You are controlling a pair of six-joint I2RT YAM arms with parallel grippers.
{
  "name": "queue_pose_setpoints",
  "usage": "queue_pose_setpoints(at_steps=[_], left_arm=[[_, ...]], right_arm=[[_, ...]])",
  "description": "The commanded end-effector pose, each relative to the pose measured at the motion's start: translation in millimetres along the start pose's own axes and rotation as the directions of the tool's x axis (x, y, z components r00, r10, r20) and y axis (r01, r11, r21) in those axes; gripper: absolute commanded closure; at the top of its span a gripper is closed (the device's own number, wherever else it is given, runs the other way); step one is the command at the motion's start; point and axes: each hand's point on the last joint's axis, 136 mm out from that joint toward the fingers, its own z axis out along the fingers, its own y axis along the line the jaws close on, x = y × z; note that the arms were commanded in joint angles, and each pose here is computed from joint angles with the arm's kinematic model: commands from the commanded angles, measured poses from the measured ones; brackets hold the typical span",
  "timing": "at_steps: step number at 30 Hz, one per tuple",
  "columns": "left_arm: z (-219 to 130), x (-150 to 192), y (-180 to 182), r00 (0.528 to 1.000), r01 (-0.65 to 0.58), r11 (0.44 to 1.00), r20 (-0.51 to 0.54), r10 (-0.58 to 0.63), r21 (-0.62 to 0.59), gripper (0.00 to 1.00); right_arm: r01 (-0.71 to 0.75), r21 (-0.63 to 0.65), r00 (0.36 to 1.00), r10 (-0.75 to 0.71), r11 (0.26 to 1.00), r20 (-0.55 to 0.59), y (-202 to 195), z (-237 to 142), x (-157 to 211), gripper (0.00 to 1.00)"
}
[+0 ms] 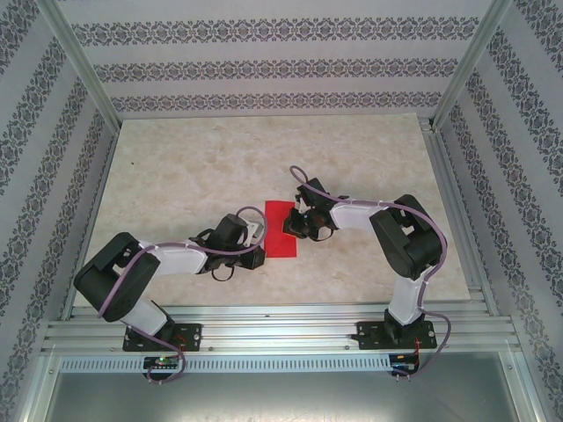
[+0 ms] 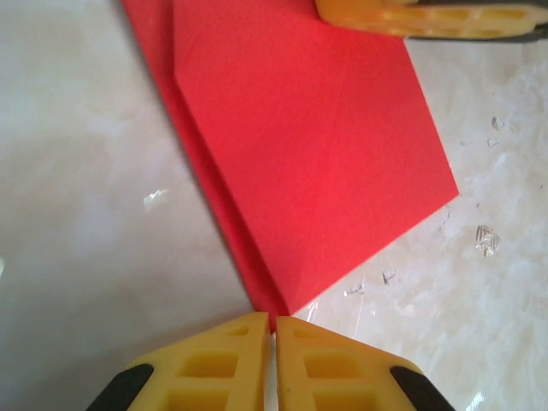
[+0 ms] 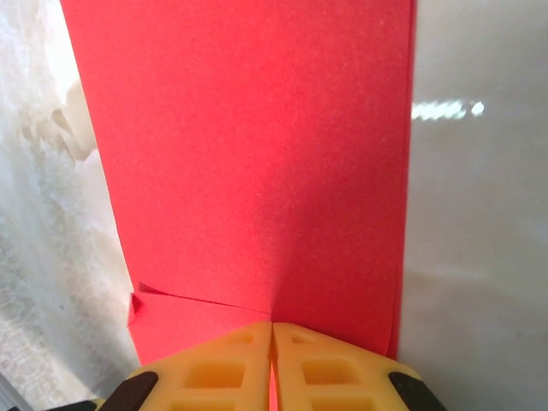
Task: Fold a paper plane with a square sheet of paper (fold left side to right side)
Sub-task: Fold the triangle a second time at the center of the table.
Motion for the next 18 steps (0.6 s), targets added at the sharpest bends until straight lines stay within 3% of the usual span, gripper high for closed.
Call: queue_pose_setpoints(at_steps=[1,5,8,12,18], left_arm=[[-12,78,38,0.962,0.09,0.98,-0.24,-0.132,-0.18,0.87],[-29,56,30,0.976,0.06,0.978,-0.193,-0.099,-0.199,0.86],[-39,29,21,0.987,0.074,0.982,-0.127,-0.097,-0.174,0.8],[-44,-16,4,0.992,0.12,0.991,-0.041,-0.123,-0.055,0.66],[-29,-64,-25,0.993,0.118,0.986,-0.006,-0.118,0.115,0.52]], right_arm=[[-0.023,0.151,0.999,0.018,0.988,0.035,-41,5,-7,0.9],[0.004,0.091,0.998,-0.01,0.996,0.066,-22,-2,-16,0.89],[0.037,0.049,0.993,-0.042,0.998,0.11,-3,-17,-28,0.86],[0.068,0.046,0.983,-0.075,0.997,0.17,7,-42,-39,0.79],[0.063,0.034,0.972,-0.07,0.997,0.226,-5,-67,-33,0.67]])
